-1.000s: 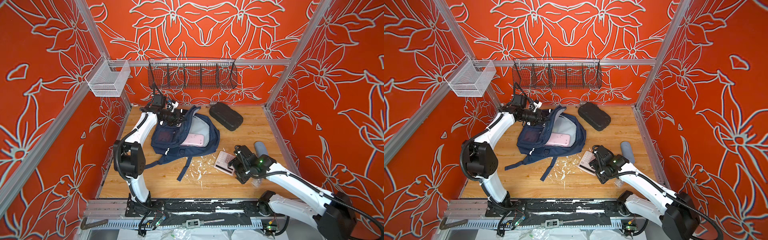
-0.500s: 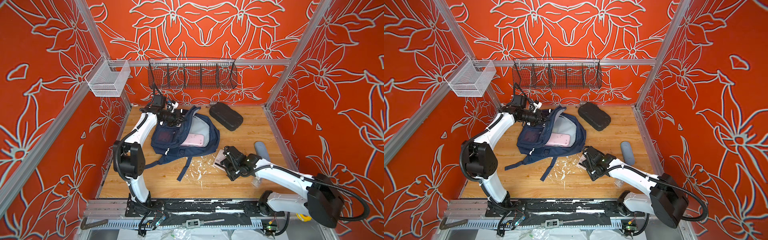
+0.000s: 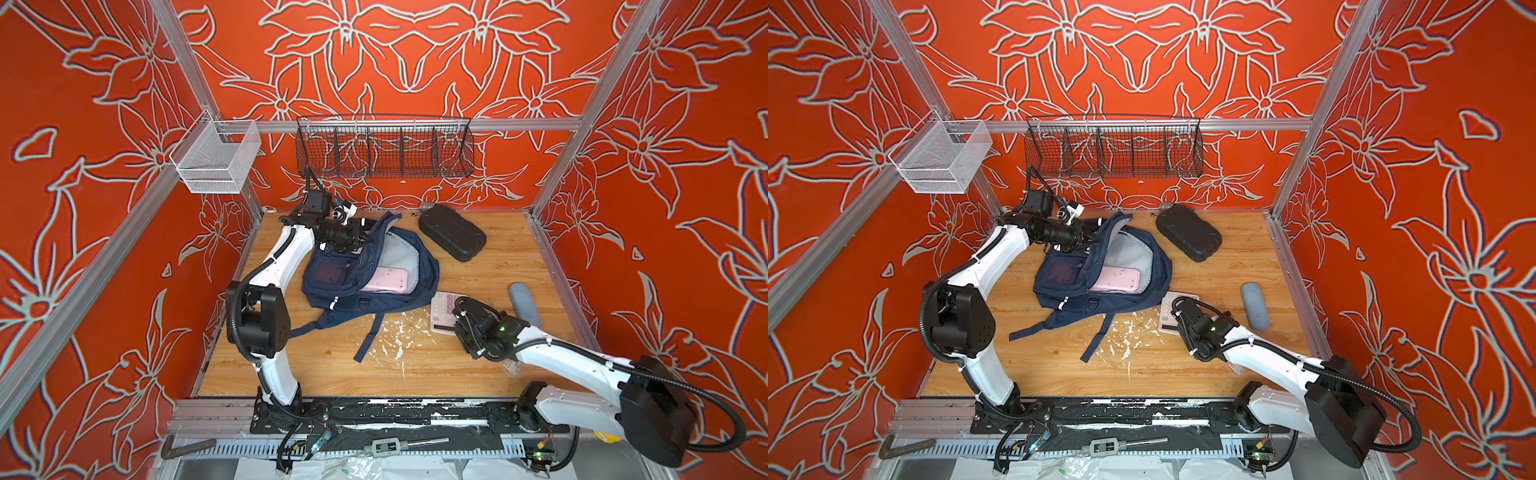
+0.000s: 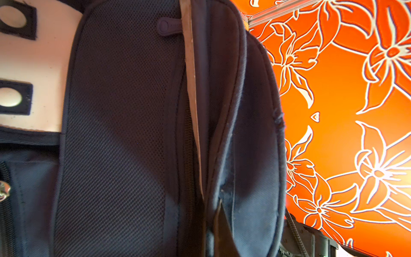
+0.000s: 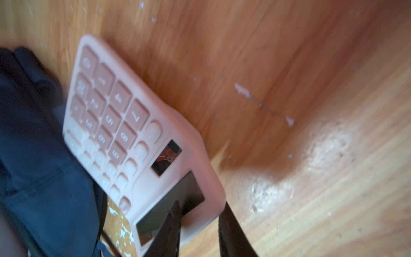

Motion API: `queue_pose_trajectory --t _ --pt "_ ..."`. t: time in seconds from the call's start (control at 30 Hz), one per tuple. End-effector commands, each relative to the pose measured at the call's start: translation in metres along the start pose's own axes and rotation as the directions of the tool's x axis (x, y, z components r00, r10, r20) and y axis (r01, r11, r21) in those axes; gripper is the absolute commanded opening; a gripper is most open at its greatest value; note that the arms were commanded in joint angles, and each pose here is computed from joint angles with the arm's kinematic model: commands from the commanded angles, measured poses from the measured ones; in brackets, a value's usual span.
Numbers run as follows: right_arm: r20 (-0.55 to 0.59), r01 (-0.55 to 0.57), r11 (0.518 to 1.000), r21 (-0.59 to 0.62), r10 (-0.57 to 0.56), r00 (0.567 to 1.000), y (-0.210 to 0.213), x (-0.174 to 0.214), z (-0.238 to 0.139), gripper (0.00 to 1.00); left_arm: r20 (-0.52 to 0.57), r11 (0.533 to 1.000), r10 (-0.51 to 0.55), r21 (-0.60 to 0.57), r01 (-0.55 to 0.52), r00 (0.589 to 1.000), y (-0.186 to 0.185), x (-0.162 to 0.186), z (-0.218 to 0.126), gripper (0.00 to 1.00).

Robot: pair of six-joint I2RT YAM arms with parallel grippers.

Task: Pack the student bag
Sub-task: 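Lower the right gripper and grasp the pink calculator at its edge, then lift the pink calculator and insert it into the backpack with the right gripper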

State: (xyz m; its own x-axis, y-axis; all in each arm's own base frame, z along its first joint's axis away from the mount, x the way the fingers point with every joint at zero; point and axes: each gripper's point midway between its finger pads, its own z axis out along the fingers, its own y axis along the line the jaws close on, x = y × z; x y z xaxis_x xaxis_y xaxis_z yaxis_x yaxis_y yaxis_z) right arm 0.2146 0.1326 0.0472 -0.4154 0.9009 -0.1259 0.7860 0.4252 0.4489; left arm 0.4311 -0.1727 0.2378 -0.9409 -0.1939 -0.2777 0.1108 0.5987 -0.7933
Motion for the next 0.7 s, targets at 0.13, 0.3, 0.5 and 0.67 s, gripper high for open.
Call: queue_pose_trajectory --t 0.13,0.3,0.5,0.67 --pt "0.118 -0.039 0.999 -0.03 0.042 0.992 0.007 -0.026 0.003 0.25 0.031 1.0 0.016 0.019 -0.017 0.999 -0.011 -0.007 -0.013 0.0" --pt "0.144 -0.02 0.999 -0.044 0.026 0.989 0.016 -0.041 0.006 0.2 0.033 1.0 0.009 0.016 -0.01 0.999 -0.011 -0.007 -0.013 0.0" --pt "0.203 -0.007 0.999 -0.048 0.016 0.979 0.014 -0.057 -0.005 0.09 0.041 1.0 0.015 0.003 -0.015 0.999 -0.012 -0.009 -0.015 0.0" --pt "0.25 0.015 0.998 -0.064 0.001 0.968 0.013 -0.075 -0.021 0.04 0.048 1.0 0.016 -0.005 -0.016 0.999 -0.013 -0.012 -0.017 0.0"
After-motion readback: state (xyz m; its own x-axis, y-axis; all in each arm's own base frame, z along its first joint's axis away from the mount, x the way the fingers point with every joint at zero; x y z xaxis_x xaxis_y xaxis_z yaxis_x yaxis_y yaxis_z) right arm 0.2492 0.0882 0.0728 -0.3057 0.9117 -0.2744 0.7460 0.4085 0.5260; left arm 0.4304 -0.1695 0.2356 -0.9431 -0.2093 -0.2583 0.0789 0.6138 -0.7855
